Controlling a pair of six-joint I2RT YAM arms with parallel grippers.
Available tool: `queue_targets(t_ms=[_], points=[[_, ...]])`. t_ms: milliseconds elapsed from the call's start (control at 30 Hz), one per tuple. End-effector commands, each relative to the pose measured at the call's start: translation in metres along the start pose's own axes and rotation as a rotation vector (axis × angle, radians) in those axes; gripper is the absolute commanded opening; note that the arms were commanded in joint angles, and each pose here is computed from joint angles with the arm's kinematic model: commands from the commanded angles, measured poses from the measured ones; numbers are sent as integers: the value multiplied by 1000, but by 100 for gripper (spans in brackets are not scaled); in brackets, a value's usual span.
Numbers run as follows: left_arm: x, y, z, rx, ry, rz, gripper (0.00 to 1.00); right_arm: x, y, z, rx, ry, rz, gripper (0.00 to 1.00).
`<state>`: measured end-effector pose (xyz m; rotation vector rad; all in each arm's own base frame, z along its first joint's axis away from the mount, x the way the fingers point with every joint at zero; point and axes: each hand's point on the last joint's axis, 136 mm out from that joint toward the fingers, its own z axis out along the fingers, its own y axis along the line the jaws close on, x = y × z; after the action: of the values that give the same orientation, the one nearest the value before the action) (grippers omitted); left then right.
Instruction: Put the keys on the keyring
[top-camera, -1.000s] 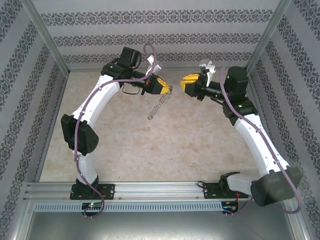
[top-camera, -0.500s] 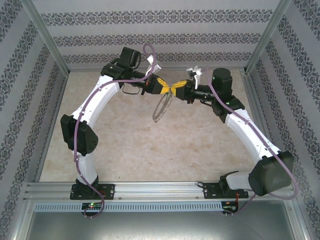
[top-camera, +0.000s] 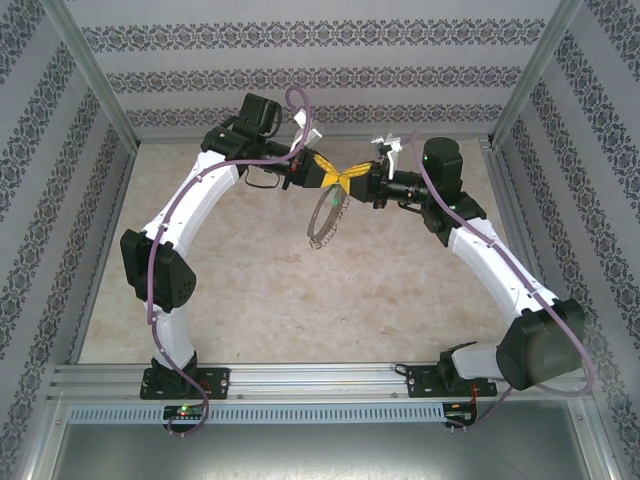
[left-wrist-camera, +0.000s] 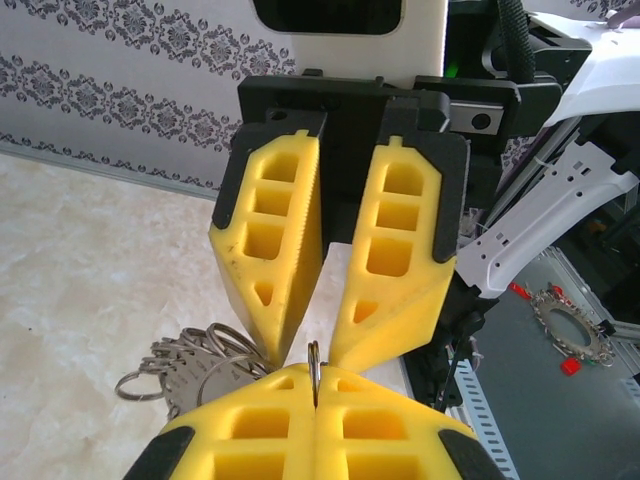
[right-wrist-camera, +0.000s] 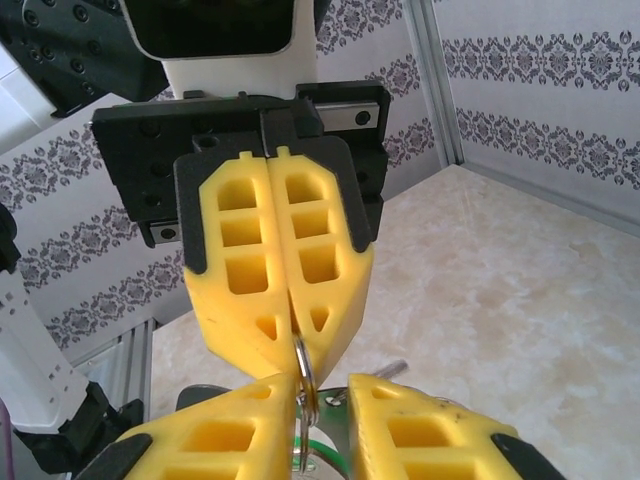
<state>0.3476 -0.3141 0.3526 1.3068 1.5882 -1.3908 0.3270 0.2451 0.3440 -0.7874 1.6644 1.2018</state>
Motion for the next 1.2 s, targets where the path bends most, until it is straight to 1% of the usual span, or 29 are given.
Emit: queue_targets(t_ms=[0,133,167,267,333,467,500,533,667,767,900,967,1100,1167], points=[[-17,-25,-3,52,-37,68,0,-10,7,4,-49,-16,-22,21],[-16,-25,-2,57,-35,65,0,-11,7,6,-60,-18,-20,20],[-15,-25,-2,57,-35,62,0,-12,6,6,-60,-18,-18,18],[-14,-26,-1,62,-34,60,0,-13,7,7,-66,-21,-22,10],[-14,-26,-1,66,-34,57,0,-15,8,7,-77,-21,-23,0],[-13,-25,0,62,-30,52,0,-17,7,8,-80,-4,-27,0],[-13,-24,-1,51,-26,50,2,-17,6,8,-76,3,-29,0],[-13,-22,-1,38,-22,50,6,-16,4,7,-73,12,-31,0],[-16,-18,-10,-14,-18,65,25,-15,-7,1,-21,62,-44,0],[-21,-14,-24,-53,-30,77,34,-12,-11,-3,36,137,-75,0],[-25,-14,-37,-102,-20,102,40,-8,-14,-6,114,276,-146,0],[-25,-12,-39,-124,-5,109,43,-6,-13,-6,133,342,-180,0],[-23,-11,-39,-128,10,107,44,-1,-9,-6,157,491,-256,0],[-23,-11,-39,-129,15,106,44,-1,-7,-4,159,547,-283,0]])
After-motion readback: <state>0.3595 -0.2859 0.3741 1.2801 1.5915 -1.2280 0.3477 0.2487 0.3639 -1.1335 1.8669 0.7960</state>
